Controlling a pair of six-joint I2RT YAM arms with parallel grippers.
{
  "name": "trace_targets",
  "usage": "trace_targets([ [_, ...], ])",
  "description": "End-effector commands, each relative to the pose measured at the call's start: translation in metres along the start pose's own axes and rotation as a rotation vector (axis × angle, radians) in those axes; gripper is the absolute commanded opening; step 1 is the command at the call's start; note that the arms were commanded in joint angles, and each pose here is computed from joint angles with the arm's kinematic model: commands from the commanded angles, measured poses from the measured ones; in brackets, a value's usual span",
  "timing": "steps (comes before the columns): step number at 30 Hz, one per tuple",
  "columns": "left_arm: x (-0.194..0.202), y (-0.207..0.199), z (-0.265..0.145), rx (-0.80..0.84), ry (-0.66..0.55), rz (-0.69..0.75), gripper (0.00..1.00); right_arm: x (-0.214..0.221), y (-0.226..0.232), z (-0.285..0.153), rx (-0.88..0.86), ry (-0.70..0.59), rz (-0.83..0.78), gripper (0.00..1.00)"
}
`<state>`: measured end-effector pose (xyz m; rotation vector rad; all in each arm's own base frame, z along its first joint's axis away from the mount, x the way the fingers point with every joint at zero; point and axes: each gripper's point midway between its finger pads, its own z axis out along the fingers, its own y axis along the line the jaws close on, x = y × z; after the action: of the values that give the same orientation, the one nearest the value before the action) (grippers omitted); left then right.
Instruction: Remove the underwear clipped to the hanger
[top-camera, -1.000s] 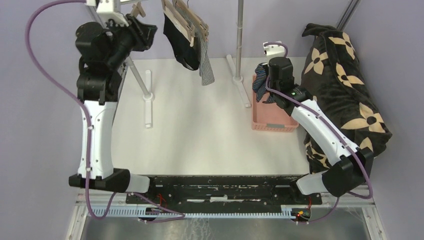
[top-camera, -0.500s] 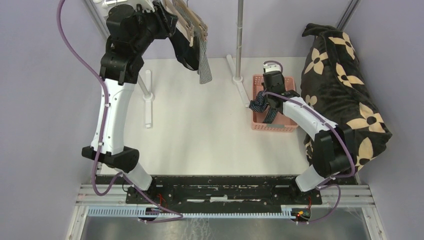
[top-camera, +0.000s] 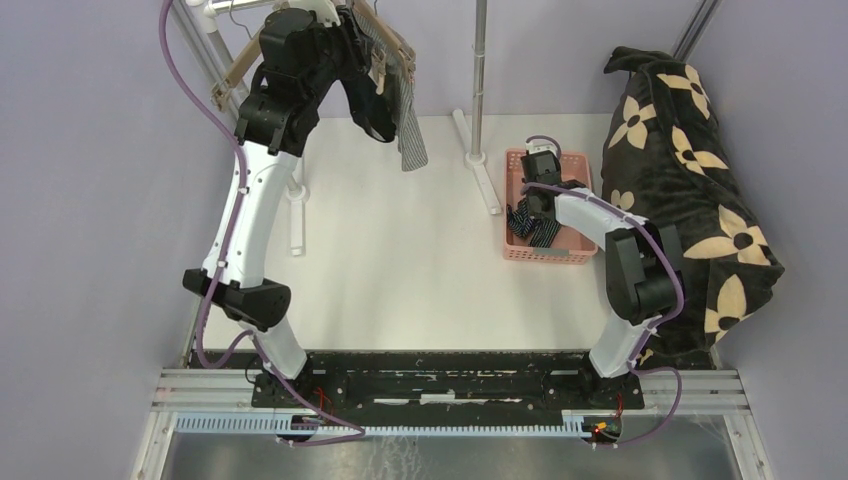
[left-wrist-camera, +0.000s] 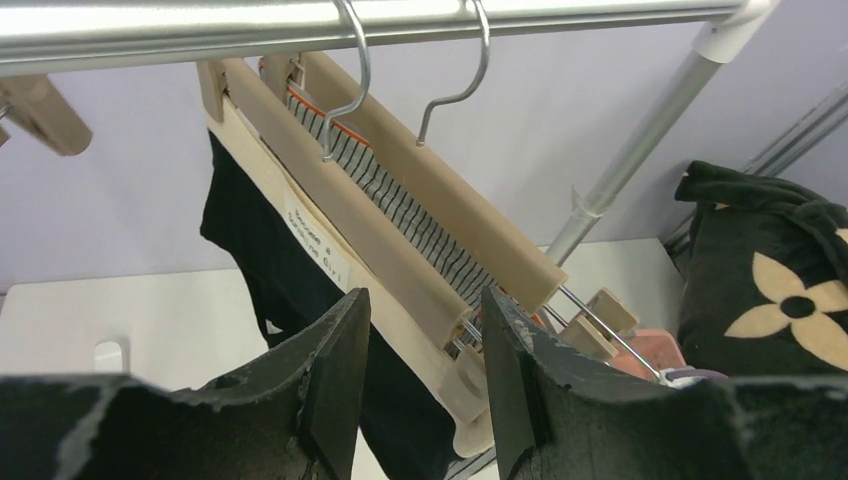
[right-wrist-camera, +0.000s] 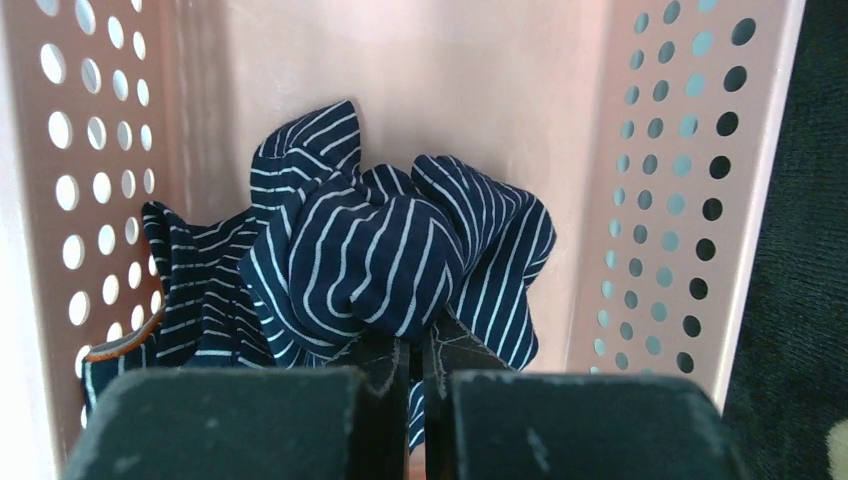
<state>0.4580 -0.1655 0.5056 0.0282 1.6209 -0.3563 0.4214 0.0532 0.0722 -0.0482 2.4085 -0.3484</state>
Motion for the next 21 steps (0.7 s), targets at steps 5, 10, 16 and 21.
trace_targets([
  [5, -0.029, 0.007, -0.001, -0.086, -0.112, -0.014, 0.53, -0.013, 0.017, 0.009, -0.102, -0.024, 0.063, 0.1],
  [10, -0.029, 0.004, 0.007, -0.078, -0.126, -0.026, 0.54, -0.013, 0.023, 0.008, -0.136, -0.022, 0.061, 0.45],
  [16, -0.017, 0.005, 0.022, -0.089, -0.111, -0.036, 0.55, -0.01, 0.025, 0.009, -0.145, -0.01, 0.059, 0.73],
  [21, -0.007, 0.012, 0.033, -0.126, -0.095, -0.035, 0.56, -0.008, 0.025, 0.008, -0.148, -0.01, 0.069, 0.76],
])
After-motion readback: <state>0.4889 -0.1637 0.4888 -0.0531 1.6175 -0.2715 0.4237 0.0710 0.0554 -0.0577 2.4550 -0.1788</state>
